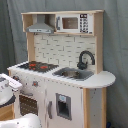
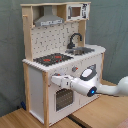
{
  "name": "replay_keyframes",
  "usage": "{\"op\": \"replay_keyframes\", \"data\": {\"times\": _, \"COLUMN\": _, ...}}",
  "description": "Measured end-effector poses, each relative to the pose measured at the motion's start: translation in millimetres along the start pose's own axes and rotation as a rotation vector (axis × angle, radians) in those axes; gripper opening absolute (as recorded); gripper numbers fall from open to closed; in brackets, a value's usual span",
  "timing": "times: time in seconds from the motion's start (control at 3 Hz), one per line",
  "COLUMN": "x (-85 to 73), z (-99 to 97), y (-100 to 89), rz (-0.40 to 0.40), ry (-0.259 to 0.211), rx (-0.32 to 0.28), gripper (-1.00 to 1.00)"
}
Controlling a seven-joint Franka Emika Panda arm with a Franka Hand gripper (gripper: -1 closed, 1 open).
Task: Play with the kitchen
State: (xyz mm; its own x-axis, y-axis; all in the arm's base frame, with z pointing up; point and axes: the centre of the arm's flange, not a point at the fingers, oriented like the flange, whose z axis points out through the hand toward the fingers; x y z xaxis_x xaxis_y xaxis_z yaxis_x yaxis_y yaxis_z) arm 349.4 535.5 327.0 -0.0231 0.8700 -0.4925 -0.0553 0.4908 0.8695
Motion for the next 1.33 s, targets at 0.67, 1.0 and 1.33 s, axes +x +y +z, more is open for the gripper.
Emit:
{"op": "replay_keyframes", "data": {"times": 0.67, "x": 0.4, "z": 0.1, "y": -0.3, "rz": -0.222, "ry": -0.006, "rx": -0.002, "gripper": -1.00}}
{"op": "replay_keyframes", "data": {"times": 1.0, "x": 0.9, "z": 0.1, "y": -0.6, "rz": -0.338, "ry": -0.013, "rx": -0.004, "gripper": -1.00}}
{"op": "replay_keyframes", "data": {"times": 1.33, "x": 1.5, "z": 0.1, "y": -0.8, "rz": -0.451, "ry": -0.019, "rx": -0.005, "gripper": -1.00}}
